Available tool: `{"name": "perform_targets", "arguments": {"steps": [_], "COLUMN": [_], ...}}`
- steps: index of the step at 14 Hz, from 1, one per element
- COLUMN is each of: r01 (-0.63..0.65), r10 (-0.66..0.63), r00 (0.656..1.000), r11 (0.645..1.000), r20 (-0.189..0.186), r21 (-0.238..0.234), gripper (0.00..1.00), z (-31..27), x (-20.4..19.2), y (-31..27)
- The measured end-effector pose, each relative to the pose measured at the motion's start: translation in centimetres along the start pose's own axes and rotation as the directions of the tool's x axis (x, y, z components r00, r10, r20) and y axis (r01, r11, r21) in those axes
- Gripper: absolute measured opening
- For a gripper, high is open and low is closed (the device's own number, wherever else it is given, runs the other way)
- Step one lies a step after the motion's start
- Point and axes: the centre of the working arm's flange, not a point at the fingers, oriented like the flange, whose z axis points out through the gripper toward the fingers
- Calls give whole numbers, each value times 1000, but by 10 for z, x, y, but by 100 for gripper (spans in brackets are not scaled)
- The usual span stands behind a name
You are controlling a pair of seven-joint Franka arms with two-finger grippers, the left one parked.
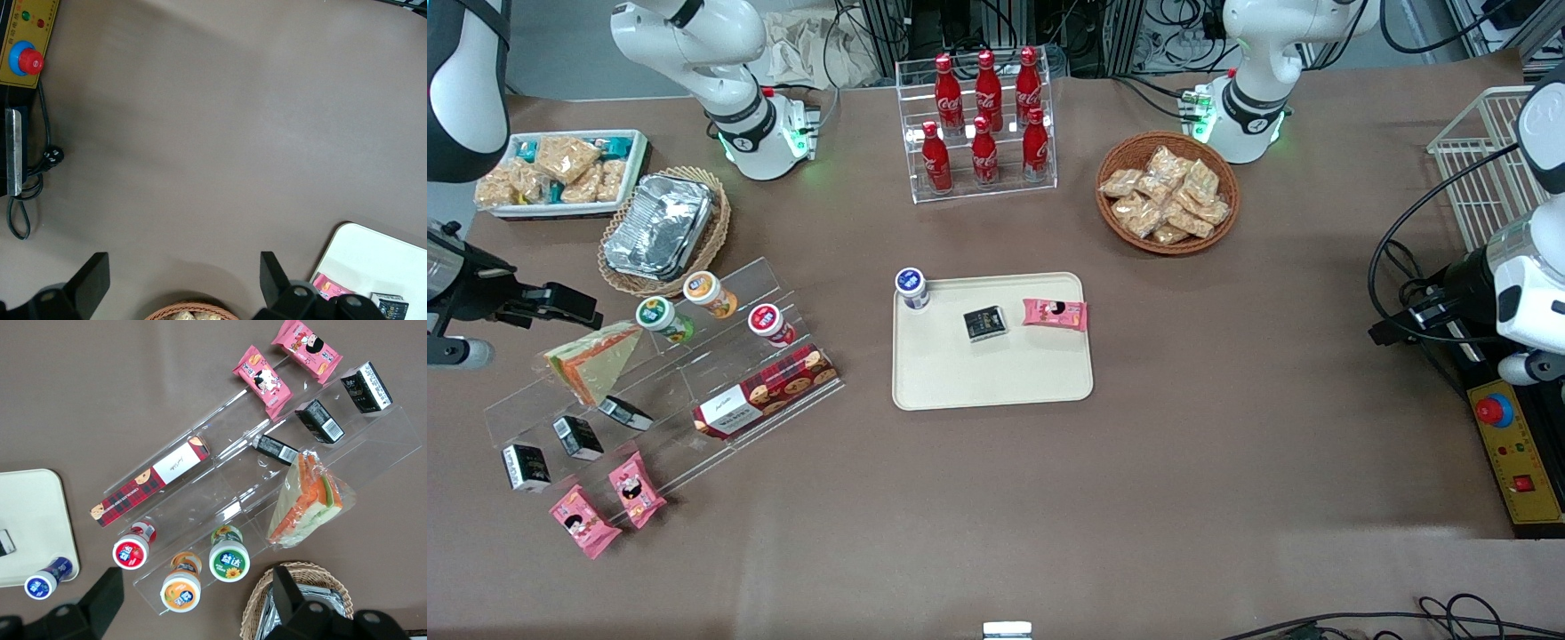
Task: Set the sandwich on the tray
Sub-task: 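Lower the right gripper onto the bagged sandwich in the acrylic rack and grasp it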
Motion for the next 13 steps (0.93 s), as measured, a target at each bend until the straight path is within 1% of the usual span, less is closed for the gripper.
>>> {"name": "perform_targets", "arguments": {"steps": [4,6,7,8,9,10,13], "r01": [-15,-41,-54,-62,-67,-76,-160], "r10": [15,41,53,61,66,75,162], "r00": [1000,999,998,998,998,997,987], "r11": [1000,999,999,997,996,994,983], "r20": [0,-9,-18,-21,-18,-12,18], "r21": [0,-1,-9,-36,-63,-80,-90], "gripper": [100,100,100,100,100,100,100], "z": [0,-1,-2,-1,1,5,26], "x": [0,1,2,3,4,5,9], "y": [9,24,32,40,45,50,71]}}
